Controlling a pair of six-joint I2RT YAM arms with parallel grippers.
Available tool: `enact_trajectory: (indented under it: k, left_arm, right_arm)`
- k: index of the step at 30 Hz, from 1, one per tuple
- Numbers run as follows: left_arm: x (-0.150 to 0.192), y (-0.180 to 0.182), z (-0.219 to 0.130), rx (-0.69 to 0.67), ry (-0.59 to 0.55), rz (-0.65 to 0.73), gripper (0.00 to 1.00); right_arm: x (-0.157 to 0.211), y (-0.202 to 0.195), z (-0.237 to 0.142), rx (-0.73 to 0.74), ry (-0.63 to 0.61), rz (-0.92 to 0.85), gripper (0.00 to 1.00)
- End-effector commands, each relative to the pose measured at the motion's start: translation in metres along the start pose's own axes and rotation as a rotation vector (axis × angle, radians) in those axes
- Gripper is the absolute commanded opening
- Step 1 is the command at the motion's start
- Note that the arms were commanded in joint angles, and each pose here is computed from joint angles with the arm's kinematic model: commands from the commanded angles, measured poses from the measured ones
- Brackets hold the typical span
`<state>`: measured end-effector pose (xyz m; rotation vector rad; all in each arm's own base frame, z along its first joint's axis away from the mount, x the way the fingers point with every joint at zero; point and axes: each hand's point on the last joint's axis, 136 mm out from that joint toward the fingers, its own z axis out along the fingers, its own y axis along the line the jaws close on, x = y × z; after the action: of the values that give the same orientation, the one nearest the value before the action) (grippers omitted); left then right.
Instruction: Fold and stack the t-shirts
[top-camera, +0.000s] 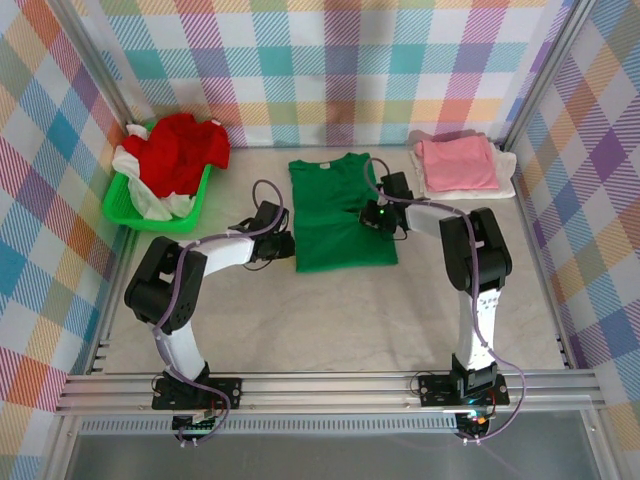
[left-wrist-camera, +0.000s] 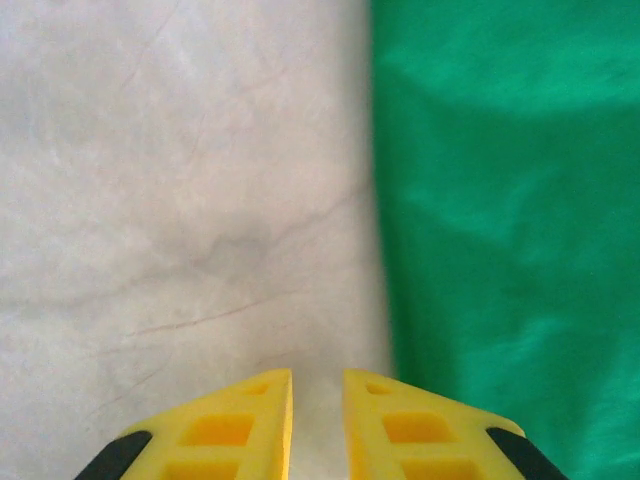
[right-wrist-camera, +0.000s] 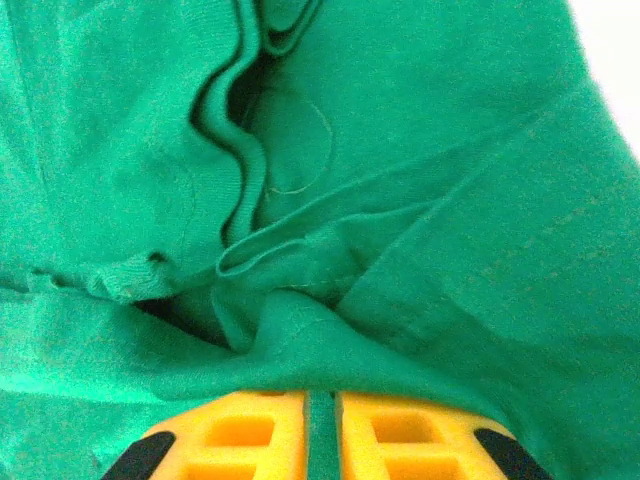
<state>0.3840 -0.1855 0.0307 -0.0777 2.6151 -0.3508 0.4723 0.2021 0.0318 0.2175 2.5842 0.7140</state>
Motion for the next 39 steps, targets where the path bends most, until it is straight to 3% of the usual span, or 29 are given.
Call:
enact_trajectory:
  k: [1,10,12,18,24,39]
  left_arm:
    - [0.005,0.004,0.006,-0.021,-0.002,-0.01,0.21]
    - [-0.014,-0.012,-0.031,0.045,-0.059,-0.021,0.23]
    - [-0.009,-0.024,-0.036,0.114,-0.031,-0.041,0.27]
    - [0.024,-0.054,-0.034,0.276,0.071,-0.074,0.35]
    - [0.057,-0.075,-0.022,0.291,0.17,-0.046,0.37]
    - [0.064,-0.05,-0.015,0.148,0.182,-0.075,0.38]
  right_arm:
    - [-0.007,0.007,0.001,-0.078,0.036,0.038,0.15]
    - [0.007,0.049,-0.059,-0.265,0.059,0.04,0.3]
    - [0.012,0.039,-0.072,-0.244,0.062,0.084,0.37]
    - [0.026,-0.018,-0.095,-0.135,0.03,0.225,0.45]
    - [0.035,-0.058,-0.099,-0.083,0.028,0.312,0.44]
    - [0.034,-0.051,-0.1,-0.146,0.011,0.304,0.44]
